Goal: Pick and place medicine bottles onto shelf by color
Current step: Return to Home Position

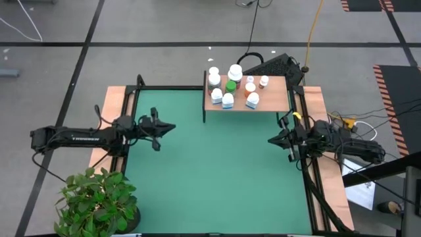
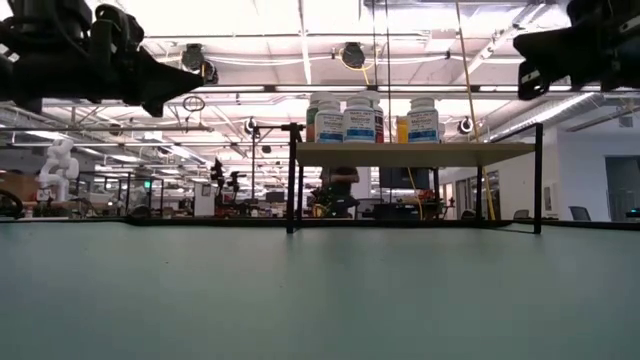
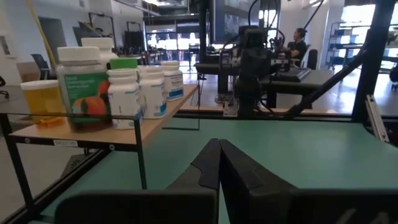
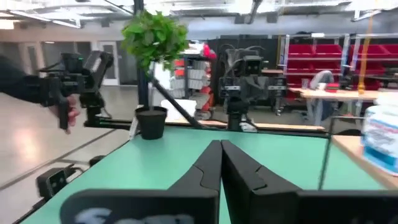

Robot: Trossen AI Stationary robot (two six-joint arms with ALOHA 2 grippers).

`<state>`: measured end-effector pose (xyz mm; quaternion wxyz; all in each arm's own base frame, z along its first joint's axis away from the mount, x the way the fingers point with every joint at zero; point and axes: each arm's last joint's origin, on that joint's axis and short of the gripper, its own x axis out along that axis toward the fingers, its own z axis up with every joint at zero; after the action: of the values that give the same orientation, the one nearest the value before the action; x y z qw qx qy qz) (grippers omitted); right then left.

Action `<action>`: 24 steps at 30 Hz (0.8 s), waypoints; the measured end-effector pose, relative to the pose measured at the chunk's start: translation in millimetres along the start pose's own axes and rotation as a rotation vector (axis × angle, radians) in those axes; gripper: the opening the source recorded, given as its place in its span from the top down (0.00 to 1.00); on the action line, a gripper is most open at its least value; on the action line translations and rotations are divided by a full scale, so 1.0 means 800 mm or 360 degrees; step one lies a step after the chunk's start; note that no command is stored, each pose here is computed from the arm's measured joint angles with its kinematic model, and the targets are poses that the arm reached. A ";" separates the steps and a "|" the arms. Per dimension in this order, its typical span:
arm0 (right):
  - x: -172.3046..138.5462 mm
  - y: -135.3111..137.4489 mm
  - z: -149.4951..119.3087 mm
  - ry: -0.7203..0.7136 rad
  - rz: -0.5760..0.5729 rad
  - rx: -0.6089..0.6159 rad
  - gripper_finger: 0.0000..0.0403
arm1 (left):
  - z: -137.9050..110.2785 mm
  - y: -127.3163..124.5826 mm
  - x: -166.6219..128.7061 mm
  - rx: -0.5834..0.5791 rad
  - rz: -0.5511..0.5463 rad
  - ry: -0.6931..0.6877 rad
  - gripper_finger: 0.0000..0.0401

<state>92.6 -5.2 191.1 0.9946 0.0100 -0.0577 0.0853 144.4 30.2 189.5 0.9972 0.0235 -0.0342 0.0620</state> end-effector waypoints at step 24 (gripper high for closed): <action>0.002 -0.002 -0.018 0.0038 -0.0021 0.0322 1.00 | -0.039 -0.007 -0.018 -0.0015 -0.0144 0.0257 0.96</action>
<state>95.9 -6.0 176.7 0.9897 0.1097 -0.0370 0.0843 132.8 24.6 156.9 0.9986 0.0151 0.0472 0.0184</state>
